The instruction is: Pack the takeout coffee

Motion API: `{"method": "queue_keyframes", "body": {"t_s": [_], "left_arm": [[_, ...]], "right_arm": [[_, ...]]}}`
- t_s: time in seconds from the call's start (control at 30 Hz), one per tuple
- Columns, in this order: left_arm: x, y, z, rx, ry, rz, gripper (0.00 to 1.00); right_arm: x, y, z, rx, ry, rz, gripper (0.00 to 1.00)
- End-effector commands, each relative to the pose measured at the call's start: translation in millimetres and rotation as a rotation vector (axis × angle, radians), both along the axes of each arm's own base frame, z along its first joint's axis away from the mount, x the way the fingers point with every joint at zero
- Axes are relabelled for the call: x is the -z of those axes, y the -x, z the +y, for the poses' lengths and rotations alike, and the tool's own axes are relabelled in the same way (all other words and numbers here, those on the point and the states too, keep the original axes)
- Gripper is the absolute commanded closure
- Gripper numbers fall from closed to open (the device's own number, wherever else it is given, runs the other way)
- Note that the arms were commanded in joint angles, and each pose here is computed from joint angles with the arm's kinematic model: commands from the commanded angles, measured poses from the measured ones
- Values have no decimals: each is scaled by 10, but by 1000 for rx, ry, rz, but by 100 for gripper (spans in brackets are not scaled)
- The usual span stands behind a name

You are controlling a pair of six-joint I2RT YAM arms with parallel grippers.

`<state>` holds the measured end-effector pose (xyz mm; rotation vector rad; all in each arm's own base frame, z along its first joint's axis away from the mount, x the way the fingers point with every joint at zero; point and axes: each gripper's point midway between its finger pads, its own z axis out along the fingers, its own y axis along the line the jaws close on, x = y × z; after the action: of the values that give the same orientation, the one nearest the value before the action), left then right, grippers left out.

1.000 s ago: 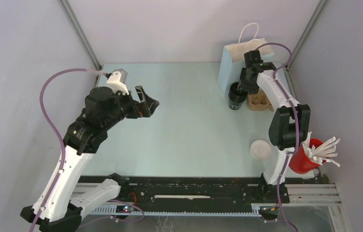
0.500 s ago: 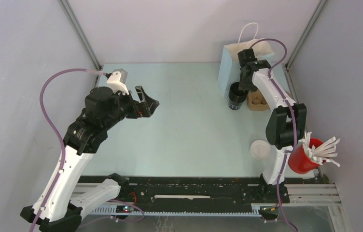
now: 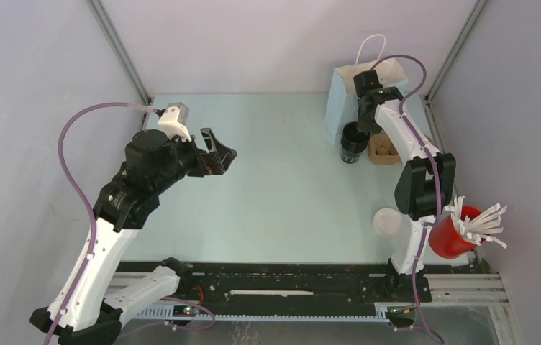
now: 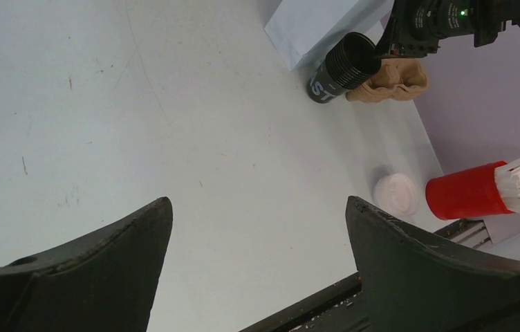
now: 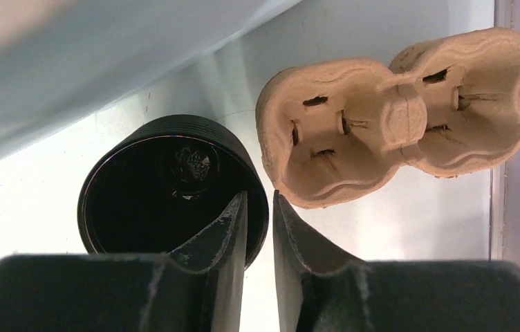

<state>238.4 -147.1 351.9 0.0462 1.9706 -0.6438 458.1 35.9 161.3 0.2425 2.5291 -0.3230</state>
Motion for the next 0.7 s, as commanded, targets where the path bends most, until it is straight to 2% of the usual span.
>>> {"method": "queue_keyframes", "body": {"t_s": [0.0,0.07,0.3,0.67], "left_arm": [[16,30,-45,27,12,-7,0],[29,33,-47,28,12,-5,0],[17,40,-40,27,10,-8,0],[23,28,-52,30,12,-8,0]], "right_arm": [[-49,-69,13,-2,15,-16,70],[-17,-70,12,-2,14,-8,69],[-33,-76,11,-4,32,-13,75],[-85,-65,24,-16,64,-12,75]]}}
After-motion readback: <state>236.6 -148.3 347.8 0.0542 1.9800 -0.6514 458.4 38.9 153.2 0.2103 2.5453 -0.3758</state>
